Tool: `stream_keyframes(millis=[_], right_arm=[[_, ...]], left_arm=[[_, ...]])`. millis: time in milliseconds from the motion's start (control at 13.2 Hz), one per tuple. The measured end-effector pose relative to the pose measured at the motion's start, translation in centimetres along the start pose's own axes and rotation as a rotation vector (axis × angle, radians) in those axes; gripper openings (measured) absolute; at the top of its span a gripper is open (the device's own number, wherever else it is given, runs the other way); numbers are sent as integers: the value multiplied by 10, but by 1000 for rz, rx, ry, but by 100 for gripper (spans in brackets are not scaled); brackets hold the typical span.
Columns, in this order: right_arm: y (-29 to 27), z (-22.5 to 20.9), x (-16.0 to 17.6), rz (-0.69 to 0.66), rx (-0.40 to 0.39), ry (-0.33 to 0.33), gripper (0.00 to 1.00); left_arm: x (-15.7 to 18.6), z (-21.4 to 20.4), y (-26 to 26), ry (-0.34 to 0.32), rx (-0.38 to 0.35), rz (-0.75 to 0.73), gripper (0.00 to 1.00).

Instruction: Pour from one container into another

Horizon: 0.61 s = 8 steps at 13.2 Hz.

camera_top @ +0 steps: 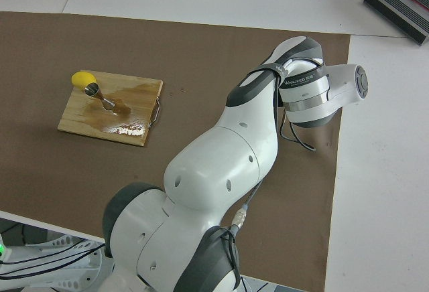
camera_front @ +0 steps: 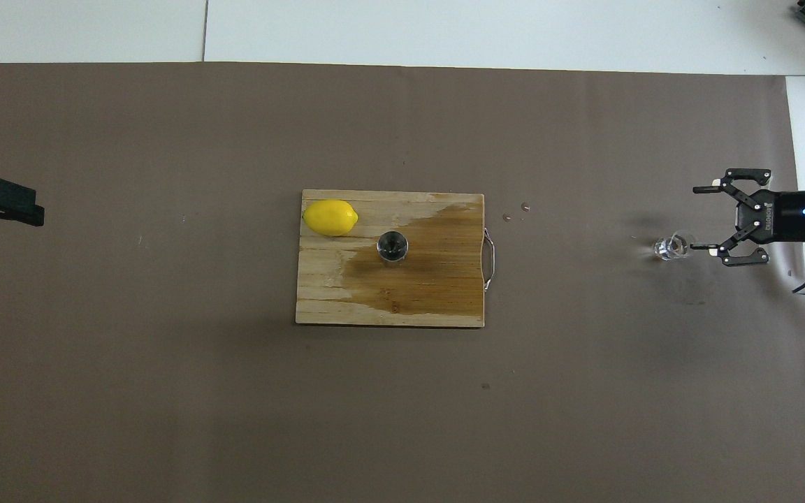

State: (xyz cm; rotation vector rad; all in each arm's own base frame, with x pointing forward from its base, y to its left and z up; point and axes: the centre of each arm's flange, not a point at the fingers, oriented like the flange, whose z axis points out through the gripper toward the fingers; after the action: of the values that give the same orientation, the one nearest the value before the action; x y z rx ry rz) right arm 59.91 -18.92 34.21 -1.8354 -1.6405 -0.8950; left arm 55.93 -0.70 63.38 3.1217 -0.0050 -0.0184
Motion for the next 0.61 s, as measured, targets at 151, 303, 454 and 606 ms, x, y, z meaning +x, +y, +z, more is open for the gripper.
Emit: stream_keyframes(millis=[151, 303, 454, 606], right_arm=[[11, -7, 36, 84, 7, -35, 100], [25, -15, 77, 186, 16, -106, 100], [36, -24, 120, 284, 6, -217, 100], [45, -25, 152, 394, -33, -313, 100]], left_arm=[[0, 0, 0, 0, 0, 0, 100], [0, 0, 0, 0, 0, 0, 100], [0, 0, 0, 0, 0, 0, 100], [0, 0, 0, 0, 0, 0, 100]])
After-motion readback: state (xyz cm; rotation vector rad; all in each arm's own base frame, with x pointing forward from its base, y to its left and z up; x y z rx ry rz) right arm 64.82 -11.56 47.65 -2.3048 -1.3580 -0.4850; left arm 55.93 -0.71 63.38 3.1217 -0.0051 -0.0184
